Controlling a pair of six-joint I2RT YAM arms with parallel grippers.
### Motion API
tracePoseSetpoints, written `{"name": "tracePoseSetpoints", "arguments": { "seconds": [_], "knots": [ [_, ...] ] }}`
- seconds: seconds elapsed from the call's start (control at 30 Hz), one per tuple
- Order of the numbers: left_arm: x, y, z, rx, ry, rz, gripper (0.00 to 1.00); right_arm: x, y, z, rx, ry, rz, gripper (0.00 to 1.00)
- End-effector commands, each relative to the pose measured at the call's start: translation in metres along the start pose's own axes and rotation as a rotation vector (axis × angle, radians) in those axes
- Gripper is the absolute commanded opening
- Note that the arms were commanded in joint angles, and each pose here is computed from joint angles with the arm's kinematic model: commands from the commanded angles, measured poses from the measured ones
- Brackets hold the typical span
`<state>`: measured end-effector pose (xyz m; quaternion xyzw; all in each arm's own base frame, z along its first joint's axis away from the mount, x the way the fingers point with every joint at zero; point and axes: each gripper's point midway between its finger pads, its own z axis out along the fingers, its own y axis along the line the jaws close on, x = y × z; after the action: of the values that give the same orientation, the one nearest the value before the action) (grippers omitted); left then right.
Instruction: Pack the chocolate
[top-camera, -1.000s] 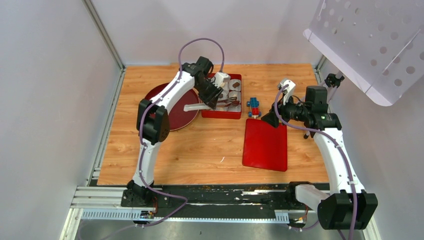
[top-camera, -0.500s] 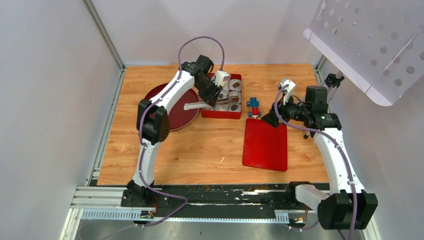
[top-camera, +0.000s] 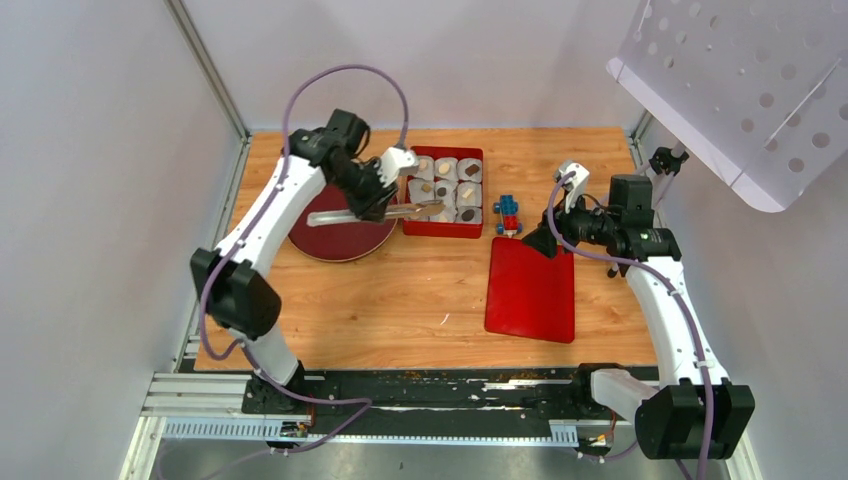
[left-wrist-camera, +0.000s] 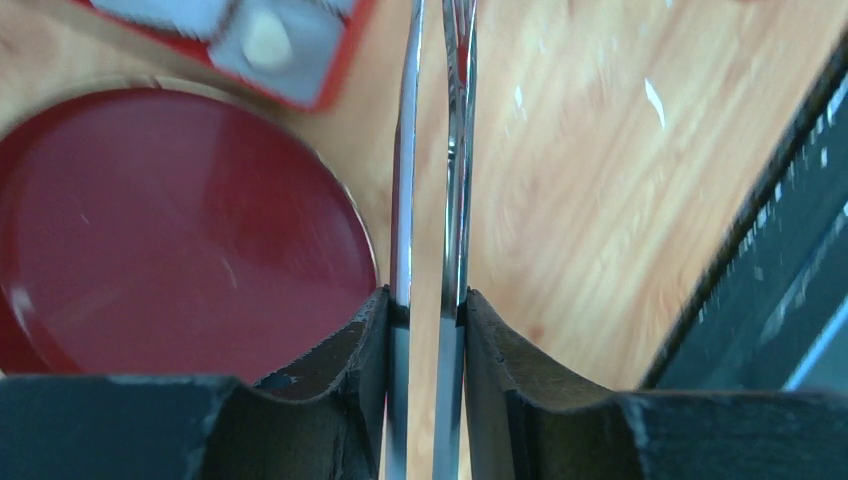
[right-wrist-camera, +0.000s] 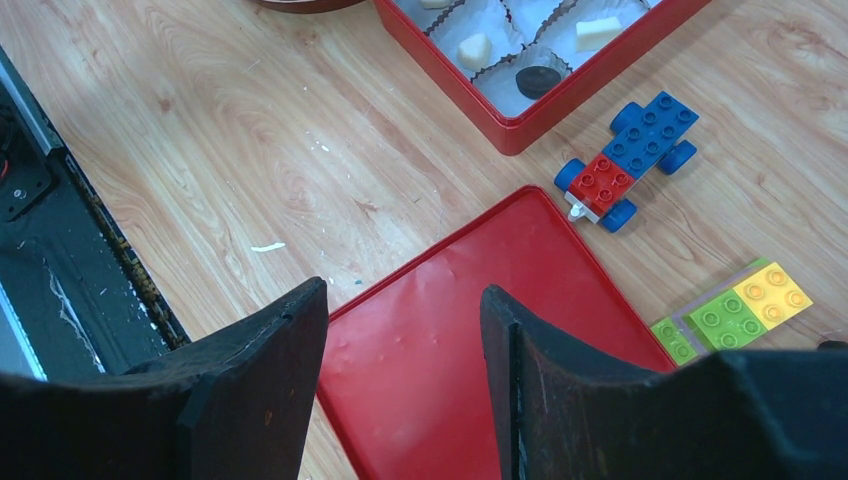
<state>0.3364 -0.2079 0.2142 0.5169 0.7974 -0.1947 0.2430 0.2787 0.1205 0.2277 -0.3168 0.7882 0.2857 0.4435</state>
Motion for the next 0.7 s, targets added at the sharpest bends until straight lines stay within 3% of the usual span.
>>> {"name": "tracePoseSetpoints", "arguments": {
  "seconds": [0.0, 0.13, 0.3, 0.47, 0.67],
  "knots": [
    [0.068, -0.03, -0.031, 0.118, 0.094, 0.069, 0.37, -0.011, -0.003, -0.004, 0.018, -0.025, -0.046, 0.57],
    [0.123, -0.065, -0.047, 0.268, 0.177, 0.173, 0.4, -0.009, -0.003, -0.002, 0.018, -0.029, -0.032, 0.58],
    [0.181, -0.069, -0.036, 0.215, 0.3, 0.266, 0.4, -0.008, 0.0, -0.001, 0.012, -0.045, -0.016, 0.59],
    [0.225, -0.058, -0.023, 0.126, 0.391, 0.242, 0.45, -0.005, 0.002, -0.003, 0.005, -0.026, -0.027, 0.59],
    [0.251, -0.048, -0.02, 0.113, 0.318, 0.128, 0.46, -0.005, 0.003, -0.004, 0.0, -0.025, -0.032, 0.59]
  ]
}}
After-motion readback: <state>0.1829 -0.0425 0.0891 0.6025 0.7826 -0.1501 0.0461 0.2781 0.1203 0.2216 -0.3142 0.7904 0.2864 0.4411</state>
